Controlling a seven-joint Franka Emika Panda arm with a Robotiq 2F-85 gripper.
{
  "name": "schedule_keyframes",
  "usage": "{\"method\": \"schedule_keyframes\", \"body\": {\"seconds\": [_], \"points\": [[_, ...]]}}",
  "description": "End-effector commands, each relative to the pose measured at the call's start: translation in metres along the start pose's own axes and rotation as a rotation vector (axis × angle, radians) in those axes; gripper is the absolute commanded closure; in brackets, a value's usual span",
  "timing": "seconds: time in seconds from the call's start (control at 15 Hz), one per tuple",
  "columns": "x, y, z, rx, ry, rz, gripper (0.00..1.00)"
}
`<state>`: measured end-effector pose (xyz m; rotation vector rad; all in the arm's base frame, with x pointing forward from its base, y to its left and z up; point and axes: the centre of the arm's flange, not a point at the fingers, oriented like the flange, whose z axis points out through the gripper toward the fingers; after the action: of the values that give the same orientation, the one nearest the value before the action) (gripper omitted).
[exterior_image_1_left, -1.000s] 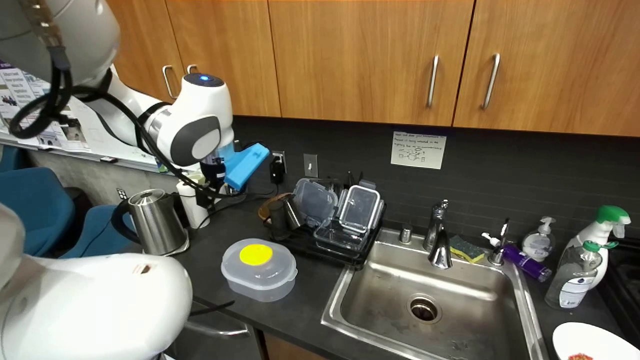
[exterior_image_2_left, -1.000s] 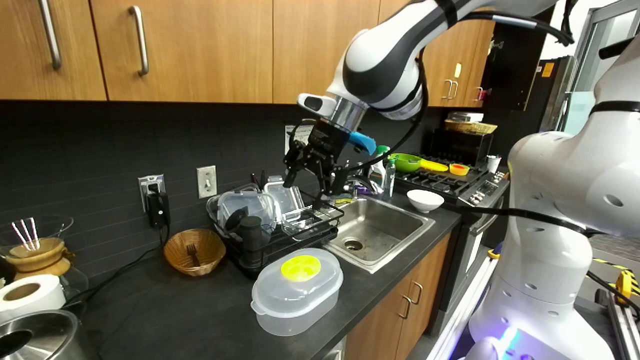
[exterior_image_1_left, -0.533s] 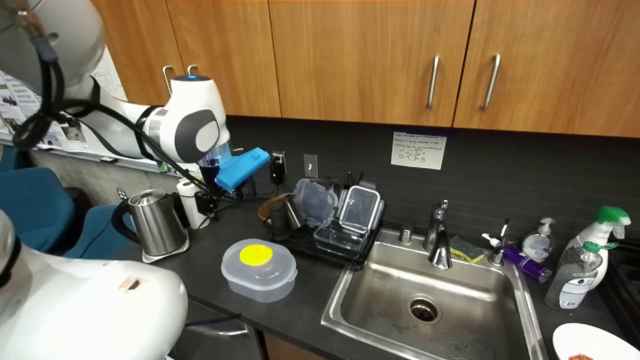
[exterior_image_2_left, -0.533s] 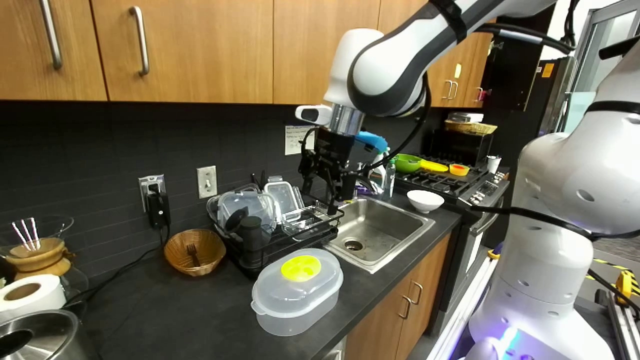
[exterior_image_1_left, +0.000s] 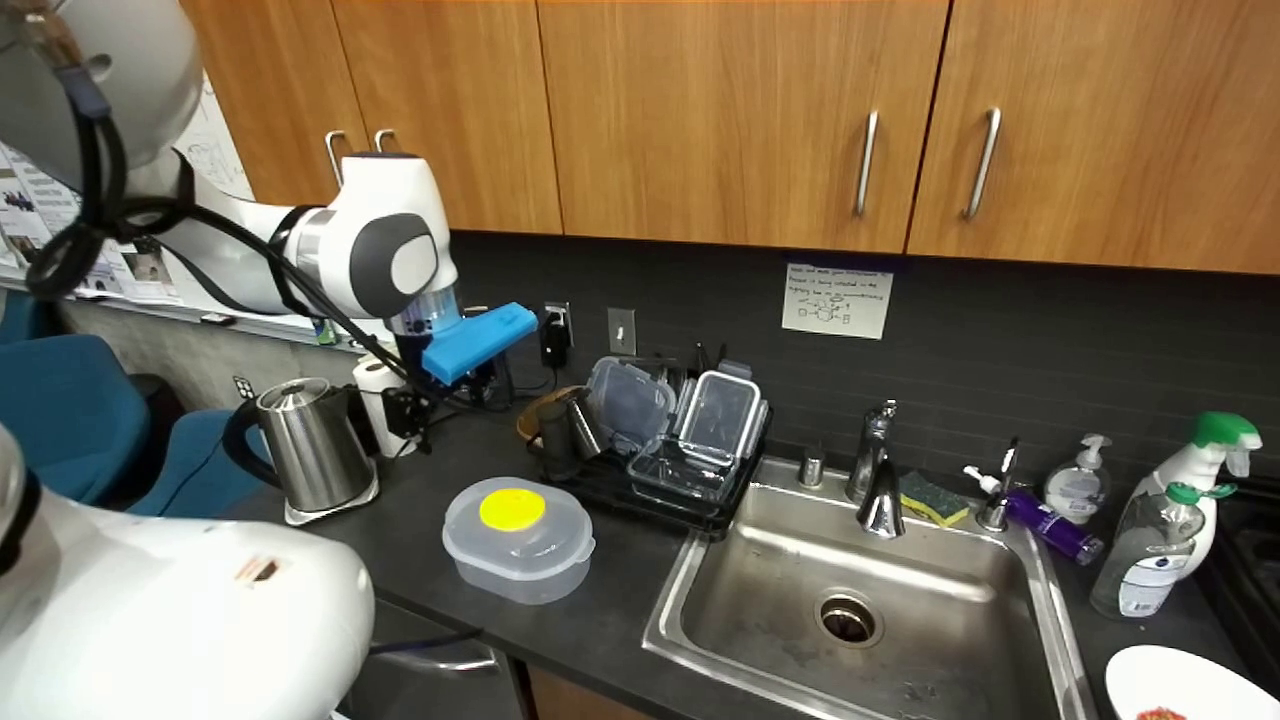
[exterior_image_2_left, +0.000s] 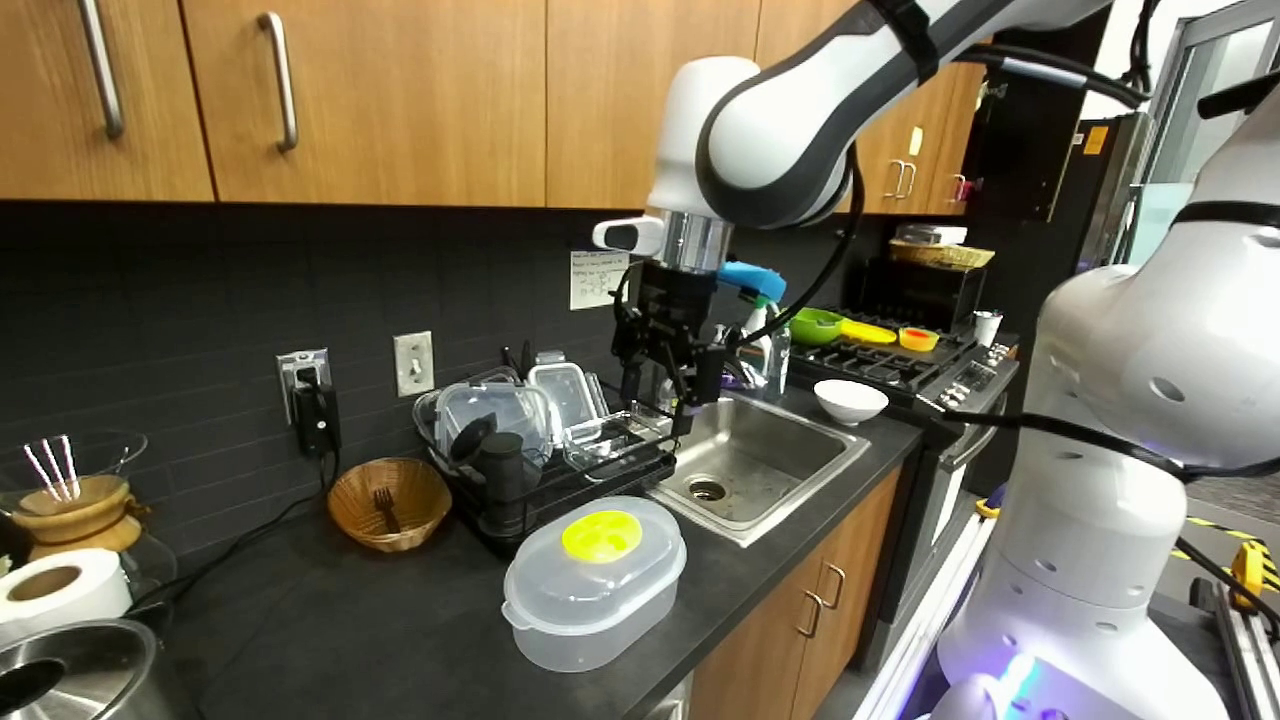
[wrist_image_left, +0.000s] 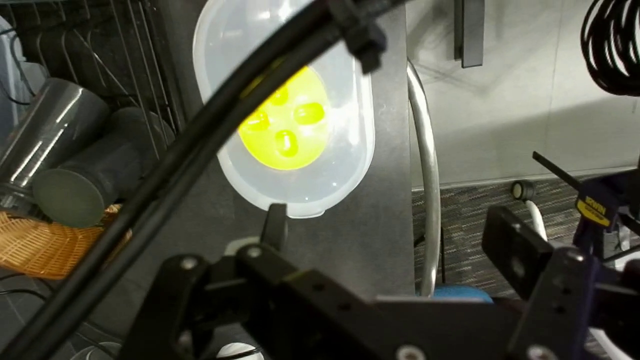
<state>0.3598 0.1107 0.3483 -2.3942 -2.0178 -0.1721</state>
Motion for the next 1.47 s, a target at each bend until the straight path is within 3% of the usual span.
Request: {"method": "schedule_keyframes", "body": {"seconds": [0.0, 0.4, 1.4], "points": [[-0.008, 0.013, -0.005, -0.036, -0.049, 0.008, 0.0], [-0.019, 0.025, -0.003, -0.052, -0.108, -0.053, 0.0], [-0.004, 0.049, 0.023, 0.007, -0.11, -0.127, 0.0]]}}
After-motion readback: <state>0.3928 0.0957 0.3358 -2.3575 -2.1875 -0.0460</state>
